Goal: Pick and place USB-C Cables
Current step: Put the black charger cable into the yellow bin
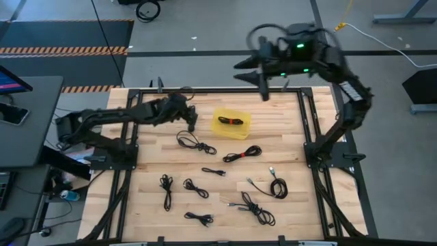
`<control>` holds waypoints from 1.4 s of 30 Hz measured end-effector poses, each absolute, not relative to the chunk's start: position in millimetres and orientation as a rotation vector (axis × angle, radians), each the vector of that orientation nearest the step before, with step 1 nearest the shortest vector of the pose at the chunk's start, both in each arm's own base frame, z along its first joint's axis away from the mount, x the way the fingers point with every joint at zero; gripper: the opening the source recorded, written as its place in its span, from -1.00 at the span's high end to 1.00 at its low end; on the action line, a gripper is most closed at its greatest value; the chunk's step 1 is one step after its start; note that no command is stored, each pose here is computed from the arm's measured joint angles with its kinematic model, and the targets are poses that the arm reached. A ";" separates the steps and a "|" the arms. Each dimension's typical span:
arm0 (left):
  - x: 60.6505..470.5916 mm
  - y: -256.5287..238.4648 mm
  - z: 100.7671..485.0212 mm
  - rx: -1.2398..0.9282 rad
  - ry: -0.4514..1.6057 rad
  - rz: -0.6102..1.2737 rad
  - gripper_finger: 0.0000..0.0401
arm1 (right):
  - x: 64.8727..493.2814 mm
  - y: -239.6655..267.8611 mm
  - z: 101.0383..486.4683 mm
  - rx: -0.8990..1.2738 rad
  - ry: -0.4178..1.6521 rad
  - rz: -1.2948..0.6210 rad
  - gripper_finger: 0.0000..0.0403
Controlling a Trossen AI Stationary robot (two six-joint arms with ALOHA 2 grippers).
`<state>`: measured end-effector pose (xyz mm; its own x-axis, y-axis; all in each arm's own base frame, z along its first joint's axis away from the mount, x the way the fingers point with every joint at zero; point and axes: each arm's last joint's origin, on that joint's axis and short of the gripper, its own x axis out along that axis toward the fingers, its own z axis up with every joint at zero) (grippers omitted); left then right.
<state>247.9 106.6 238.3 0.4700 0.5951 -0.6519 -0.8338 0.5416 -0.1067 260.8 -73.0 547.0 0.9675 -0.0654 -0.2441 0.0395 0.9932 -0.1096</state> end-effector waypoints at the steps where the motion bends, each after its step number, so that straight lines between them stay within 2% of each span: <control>1: 252.2 111.1 239.4 -0.450 0.616 0.923 0.23 | 252.6 -70.5 551.7 -0.125 0.232 -0.053 0.25; 7: 271.3 133.3 236.1 -0.590 0.687 0.925 0.23 | 207.5 -57.1 573.1 -0.222 0.146 -0.059 0.25; 16: 285.9 140.4 199.5 -0.708 0.857 0.923 0.23 | 168.9 -45.4 580.8 -0.276 0.138 -0.060 0.25; 21: 283.1 139.2 187.5 -0.714 0.955 0.945 0.23 | 164.6 -44.1 578.1 -0.268 0.170 -0.055 0.25; 33: 282.7 141.2 182.9 -0.723 0.973 0.955 0.23 | 170.9 -45.7 573.1 -0.255 0.209 -0.037 0.25; 42: 290.8 145.4 156.2 -0.789 1.010 0.987 0.23 | 171.0 -45.0 573.0 -0.253 0.208 -0.022 0.25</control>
